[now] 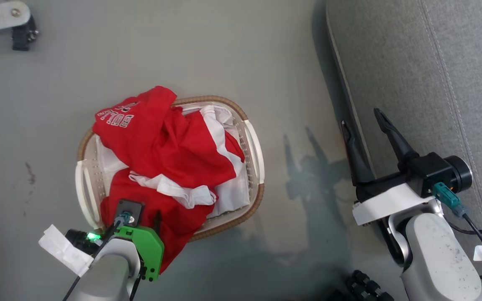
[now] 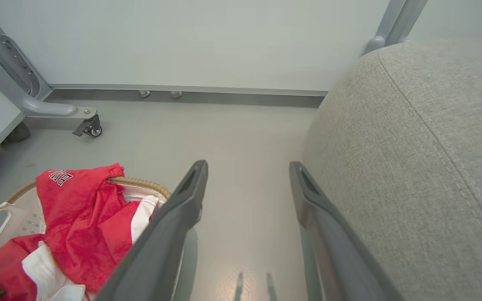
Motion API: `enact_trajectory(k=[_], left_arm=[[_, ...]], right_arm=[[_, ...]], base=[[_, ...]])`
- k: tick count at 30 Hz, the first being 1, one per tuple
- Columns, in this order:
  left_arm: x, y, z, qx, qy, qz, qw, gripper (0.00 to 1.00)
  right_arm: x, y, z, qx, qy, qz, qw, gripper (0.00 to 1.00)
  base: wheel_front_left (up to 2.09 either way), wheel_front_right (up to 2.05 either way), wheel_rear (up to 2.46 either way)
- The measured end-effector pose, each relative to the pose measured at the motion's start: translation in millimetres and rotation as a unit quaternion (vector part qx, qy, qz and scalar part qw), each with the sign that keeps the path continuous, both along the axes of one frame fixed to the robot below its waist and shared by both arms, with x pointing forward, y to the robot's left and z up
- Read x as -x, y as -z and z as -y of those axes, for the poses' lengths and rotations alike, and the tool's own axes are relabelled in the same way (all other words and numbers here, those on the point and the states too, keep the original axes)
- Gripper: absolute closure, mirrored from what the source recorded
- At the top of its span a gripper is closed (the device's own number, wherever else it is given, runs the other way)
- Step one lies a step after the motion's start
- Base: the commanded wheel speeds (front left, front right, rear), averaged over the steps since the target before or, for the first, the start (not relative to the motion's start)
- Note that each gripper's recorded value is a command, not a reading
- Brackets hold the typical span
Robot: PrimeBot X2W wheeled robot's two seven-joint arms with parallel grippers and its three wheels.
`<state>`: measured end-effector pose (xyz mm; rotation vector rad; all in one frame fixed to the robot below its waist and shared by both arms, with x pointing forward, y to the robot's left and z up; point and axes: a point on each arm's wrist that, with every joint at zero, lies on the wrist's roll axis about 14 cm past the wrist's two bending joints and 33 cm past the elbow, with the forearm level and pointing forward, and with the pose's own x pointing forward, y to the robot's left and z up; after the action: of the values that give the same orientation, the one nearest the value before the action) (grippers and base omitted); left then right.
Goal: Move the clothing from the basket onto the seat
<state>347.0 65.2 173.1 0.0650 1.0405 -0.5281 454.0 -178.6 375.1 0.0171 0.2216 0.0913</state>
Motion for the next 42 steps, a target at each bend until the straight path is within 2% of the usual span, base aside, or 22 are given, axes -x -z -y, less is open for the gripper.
enact_trajectory(k=[6,7,8,10,15,25,34,42], left_arm=[[4.9,18.5,2.8,-0.012,0.028,-0.026,0.999,0.0],[5.6,20.2,4.1,-0.013,0.031,-0.03,0.999,0.14],[6.0,22.2,4.7,-0.017,0.033,-0.034,0.999,0.56],[6.8,24.8,6.5,-0.019,0.037,-0.04,0.998,1.0],[7.8,25.5,5.7,-0.022,0.034,-0.049,0.998,1.0],[-8.5,-2.1,-2.9,-0.006,0.01,0.003,1.0,1.0],[-46.1,-63.1,-0.2,0.023,0.008,0.109,0.994,1.0],[-68.1,-137.0,-2.7,0.037,0.022,0.221,0.974,1.0]], right_arm=[[2.1,9.5,10.4,0.003,0.013,-0.014,1.0,0.0],[2.6,10.3,11.7,0.003,0.015,-0.015,1.0,0.0],[3.3,11.1,13.3,0.003,0.017,-0.016,1.0,0.0],[4.4,12.1,15.2,0.004,0.02,-0.019,1.0,0.0],[6.1,11.2,18.4,0.003,0.025,-0.02,0.999,0.0],[9.5,-3.9,21.1,0.011,0.028,-0.006,1.0,0.0],[25.1,-22.2,14.9,0.021,0.019,0.007,1.0,0.0],[47.9,-47.7,0.2,0.013,0.003,0.031,0.999,0.0]], base=[[0.0,0.0,0.0],[0.0,0.0,0.0],[0.0,0.0,0.0],[0.0,0.0,0.0],[0.0,0.0,0.0],[0.0,0.0,0.0],[0.0,0.0,0.0],[0.0,0.0,0.0]])
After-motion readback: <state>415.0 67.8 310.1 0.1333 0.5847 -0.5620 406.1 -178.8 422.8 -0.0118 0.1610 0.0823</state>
